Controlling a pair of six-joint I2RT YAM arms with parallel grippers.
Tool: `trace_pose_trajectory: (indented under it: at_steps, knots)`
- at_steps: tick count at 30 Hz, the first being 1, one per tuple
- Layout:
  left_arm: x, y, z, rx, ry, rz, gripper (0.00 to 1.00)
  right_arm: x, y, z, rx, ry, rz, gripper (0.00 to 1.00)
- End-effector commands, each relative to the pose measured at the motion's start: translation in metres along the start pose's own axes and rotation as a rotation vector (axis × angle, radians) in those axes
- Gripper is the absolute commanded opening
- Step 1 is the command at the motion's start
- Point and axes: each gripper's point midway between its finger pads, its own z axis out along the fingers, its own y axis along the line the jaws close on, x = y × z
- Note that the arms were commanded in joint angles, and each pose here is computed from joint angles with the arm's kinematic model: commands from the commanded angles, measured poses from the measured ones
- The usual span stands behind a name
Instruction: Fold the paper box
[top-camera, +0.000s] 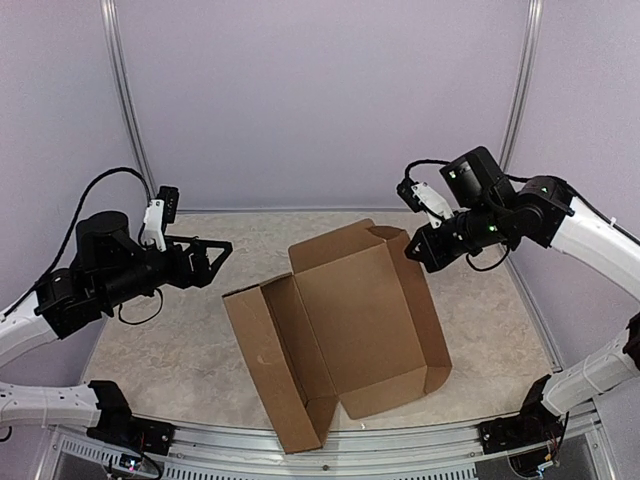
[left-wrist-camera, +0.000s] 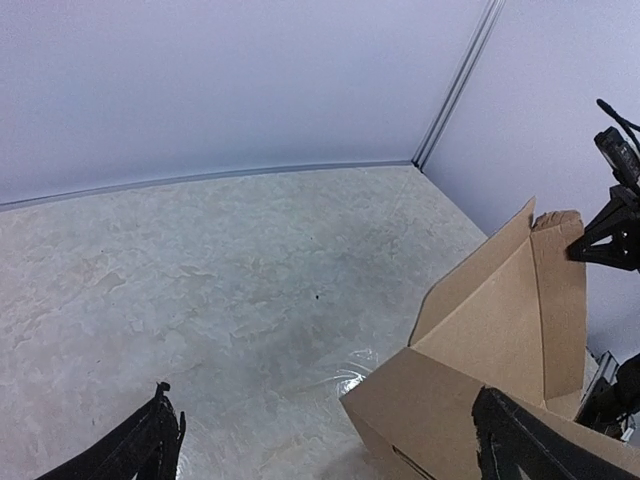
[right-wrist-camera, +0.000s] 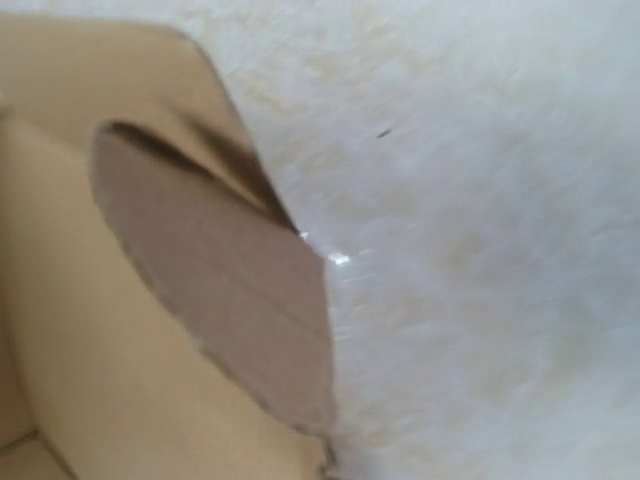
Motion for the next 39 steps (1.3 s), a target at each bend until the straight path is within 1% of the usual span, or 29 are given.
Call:
trace_pose_trajectory:
  at_steps: [1, 5, 8, 14, 18, 25, 33, 36, 39]
  knots:
    - [-0.009, -0.005, -0.007, 0.037, -0.052, 0.004, 0.99, -0.007, -0.008, -0.017, 0.096, -0.003, -0.252, 0.00]
    - [-0.014, -0.008, -0.017, 0.063, -0.084, 0.001, 0.99, -0.023, 0.001, -0.025, 0.104, -0.052, -0.446, 0.00]
    - [-0.014, -0.007, -0.021, 0.063, -0.093, 0.000, 0.99, -0.038, 0.002, -0.030, 0.181, -0.079, -0.562, 0.00]
    - [-0.014, -0.005, -0.026, 0.056, -0.095, 0.004, 0.99, -0.060, 0.012, -0.024, 0.317, -0.047, -0.807, 0.00]
    - [-0.009, -0.002, -0.023, 0.046, -0.088, 0.004, 0.99, -0.067, 0.021, -0.013, 0.389, -0.028, -0.913, 0.00]
    - [-0.001, 0.001, -0.017, 0.030, -0.065, 0.008, 0.99, -0.070, 0.056, 0.006, 0.503, -0.026, -1.124, 0.00]
    - [0.000, 0.003, -0.017, 0.020, -0.068, 0.019, 0.99, -0.083, 0.082, 0.002, 0.611, -0.044, -1.272, 0.00]
    - [0.001, 0.004, -0.016, 0.019, -0.065, 0.020, 0.99, -0.078, 0.086, 0.010, 0.589, -0.042, -1.259, 0.00]
    - [0.005, 0.006, -0.014, 0.011, -0.060, 0.023, 0.99, -0.066, 0.088, 0.027, 0.570, -0.016, -1.240, 0.00]
